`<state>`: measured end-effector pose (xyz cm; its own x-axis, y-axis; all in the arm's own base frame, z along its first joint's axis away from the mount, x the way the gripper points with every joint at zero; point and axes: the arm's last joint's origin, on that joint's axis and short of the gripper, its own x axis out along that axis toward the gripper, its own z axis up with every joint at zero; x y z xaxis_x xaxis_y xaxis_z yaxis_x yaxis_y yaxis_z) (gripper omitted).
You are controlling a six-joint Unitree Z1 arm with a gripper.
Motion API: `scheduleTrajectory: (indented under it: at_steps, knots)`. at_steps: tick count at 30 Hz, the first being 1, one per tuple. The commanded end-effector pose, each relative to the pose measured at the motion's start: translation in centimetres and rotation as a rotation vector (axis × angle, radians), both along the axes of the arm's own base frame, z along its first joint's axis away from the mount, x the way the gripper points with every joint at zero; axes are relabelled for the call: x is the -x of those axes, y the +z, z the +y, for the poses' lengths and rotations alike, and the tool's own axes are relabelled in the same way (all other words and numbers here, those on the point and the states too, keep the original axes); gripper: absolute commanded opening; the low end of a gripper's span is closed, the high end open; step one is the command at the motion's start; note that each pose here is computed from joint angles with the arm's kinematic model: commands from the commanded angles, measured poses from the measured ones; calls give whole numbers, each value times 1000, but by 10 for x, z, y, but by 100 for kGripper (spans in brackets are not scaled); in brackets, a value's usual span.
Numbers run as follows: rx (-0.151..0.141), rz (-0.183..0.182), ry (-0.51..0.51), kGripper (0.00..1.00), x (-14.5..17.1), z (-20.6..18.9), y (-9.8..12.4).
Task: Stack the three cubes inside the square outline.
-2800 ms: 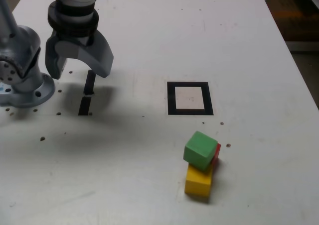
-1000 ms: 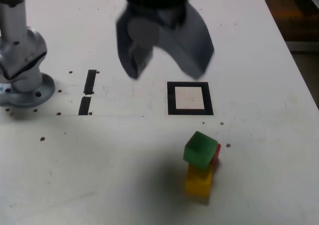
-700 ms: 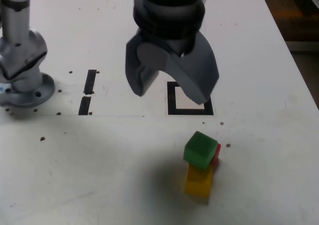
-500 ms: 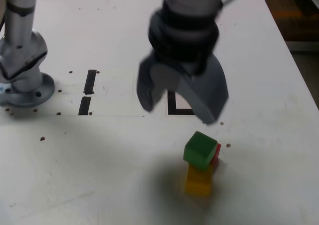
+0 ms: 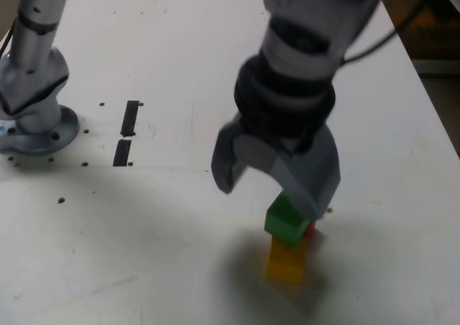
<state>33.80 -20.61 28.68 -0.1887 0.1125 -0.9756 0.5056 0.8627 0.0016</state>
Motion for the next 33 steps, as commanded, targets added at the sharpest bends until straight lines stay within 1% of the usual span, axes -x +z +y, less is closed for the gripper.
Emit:
scheduleTrajectory:
  at_steps: [1,8,14,18,26,29,33]
  knots:
    - [-5,10,-5,94,-1,-2,-4]
    - [-32,14,-18,93,-9,-8,-19]
    - [-41,23,-19,90,-16,-13,-32]
    - [-54,30,-22,80,-17,-13,-35]
    - [-60,22,-15,53,-18,-13,-34]
    - [-54,27,-12,46,-19,-13,-35]
    - [-50,35,-8,42,-19,-12,-36]
